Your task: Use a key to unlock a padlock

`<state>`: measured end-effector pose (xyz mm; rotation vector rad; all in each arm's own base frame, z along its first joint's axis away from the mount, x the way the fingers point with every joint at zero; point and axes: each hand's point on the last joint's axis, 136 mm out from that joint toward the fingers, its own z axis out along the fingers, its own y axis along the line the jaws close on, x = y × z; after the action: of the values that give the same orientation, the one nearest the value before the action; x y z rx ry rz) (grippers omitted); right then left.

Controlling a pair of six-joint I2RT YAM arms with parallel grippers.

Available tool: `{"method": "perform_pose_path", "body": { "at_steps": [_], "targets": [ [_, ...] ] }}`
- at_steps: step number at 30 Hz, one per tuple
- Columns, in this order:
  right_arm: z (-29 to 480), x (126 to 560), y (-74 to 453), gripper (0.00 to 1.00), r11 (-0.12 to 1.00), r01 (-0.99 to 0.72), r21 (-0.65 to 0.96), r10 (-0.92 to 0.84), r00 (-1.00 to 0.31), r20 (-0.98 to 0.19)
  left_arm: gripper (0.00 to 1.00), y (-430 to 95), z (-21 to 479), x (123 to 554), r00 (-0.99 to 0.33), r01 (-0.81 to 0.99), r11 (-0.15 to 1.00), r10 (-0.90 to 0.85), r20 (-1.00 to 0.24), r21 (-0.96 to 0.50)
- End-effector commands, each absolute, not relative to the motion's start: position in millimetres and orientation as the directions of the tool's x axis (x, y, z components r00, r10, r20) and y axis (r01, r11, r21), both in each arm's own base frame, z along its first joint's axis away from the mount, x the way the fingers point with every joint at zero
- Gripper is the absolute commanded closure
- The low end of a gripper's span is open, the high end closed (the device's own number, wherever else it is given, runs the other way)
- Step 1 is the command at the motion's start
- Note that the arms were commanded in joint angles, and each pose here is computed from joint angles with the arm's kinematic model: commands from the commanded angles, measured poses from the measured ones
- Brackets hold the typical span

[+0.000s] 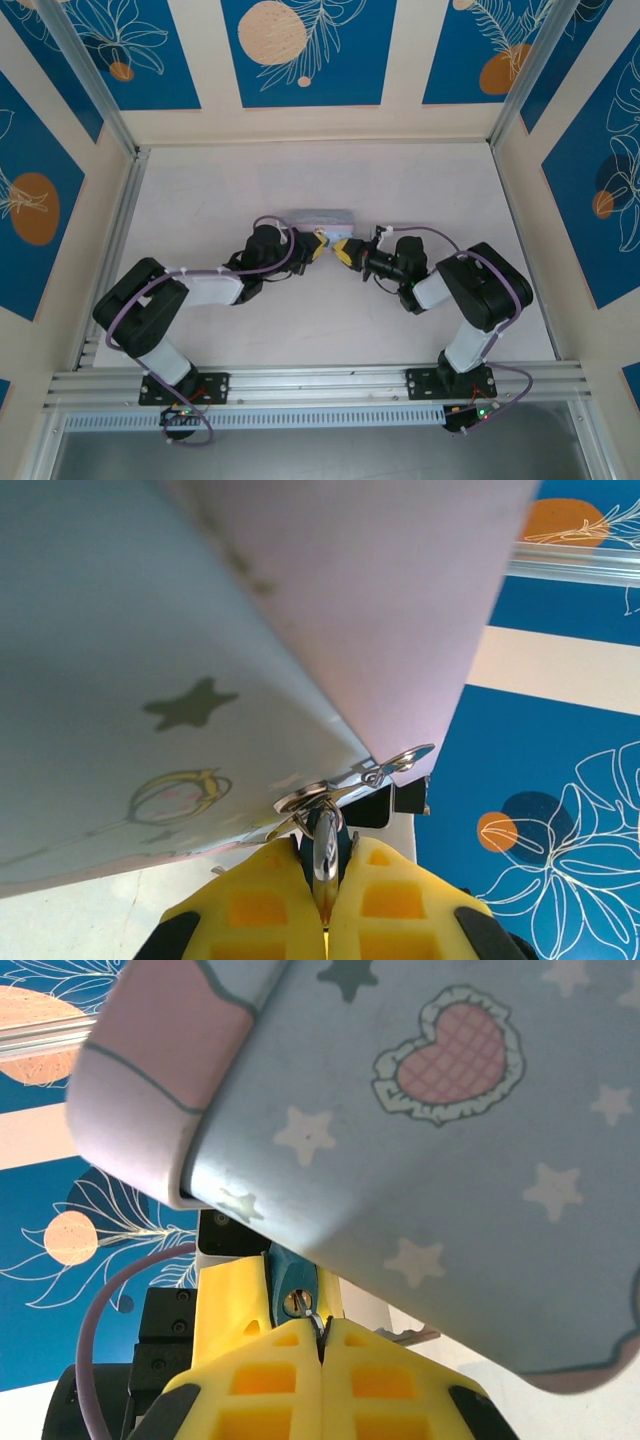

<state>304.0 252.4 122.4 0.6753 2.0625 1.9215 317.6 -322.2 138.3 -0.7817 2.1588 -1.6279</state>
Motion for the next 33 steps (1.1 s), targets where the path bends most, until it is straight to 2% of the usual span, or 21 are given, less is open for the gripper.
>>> {"method": "perform_pose_path", "body": {
  "at_steps": [1, 9, 16, 21, 22, 29, 33],
  "targets": [
    [143.2, 312.5, 258.6, 1.0, 0.001, 0.081, 0.997, 0.464, -0.883, 0.071, 1.0, -351.8, 190.1, 302.1, -0.876, -0.121, 0.094, -0.478, 0.061, -0.988],
    [170.5, 324.7, 280.6, 1.0, -0.054, 0.036, 0.998, 0.424, -0.904, 0.056, 1.0, -358.8, 182.3, 299.4, -0.888, -0.128, 0.106, -0.456, 0.066, -0.986],
    [164.2, 330.5, 278.0, 1.0, -0.01, 0.057, 0.998, 0.436, -0.898, 0.056, 1.0, -359.7, 167.0, 292.1, -0.903, -0.133, 0.183, -0.427, 0.044, -0.974],
    [150.4, 330.4, 277.7, 1.0, 0.036, 0.084, 0.996, 0.437, -0.897, 0.06, 1.0, -351.9, 136.6, 288.8, -0.898, -0.155, 0.257, -0.44, 0.027, -0.954],
    [146.7, 329.9, 276.3, 0.97, 0.044, 0.092, 0.995, 0.44, -0.896, 0.063, 1.0, -348.5, 130.2, 290.2, -0.889, -0.169, 0.257, -0.458, 0.034, -0.952],
    [132.2, 321.9, 262.6, 0.48, 0.076, 0.107, 0.991, 0.459, -0.886, 0.061, 1.0, -334.1, 105.2, 299.6, -0.835, -0.218, 0.254, -0.549, 0.045, -0.943],
    [120.6, 308.0, 250.4, 0.3, 0.117, 0.13, 0.985, 0.457, -0.887, 0.062, 1.0, -328.0, 99.7, 304.8, -0.815, -0.227, 0.265, -0.579, 0.034, -0.937]
  ]
}}
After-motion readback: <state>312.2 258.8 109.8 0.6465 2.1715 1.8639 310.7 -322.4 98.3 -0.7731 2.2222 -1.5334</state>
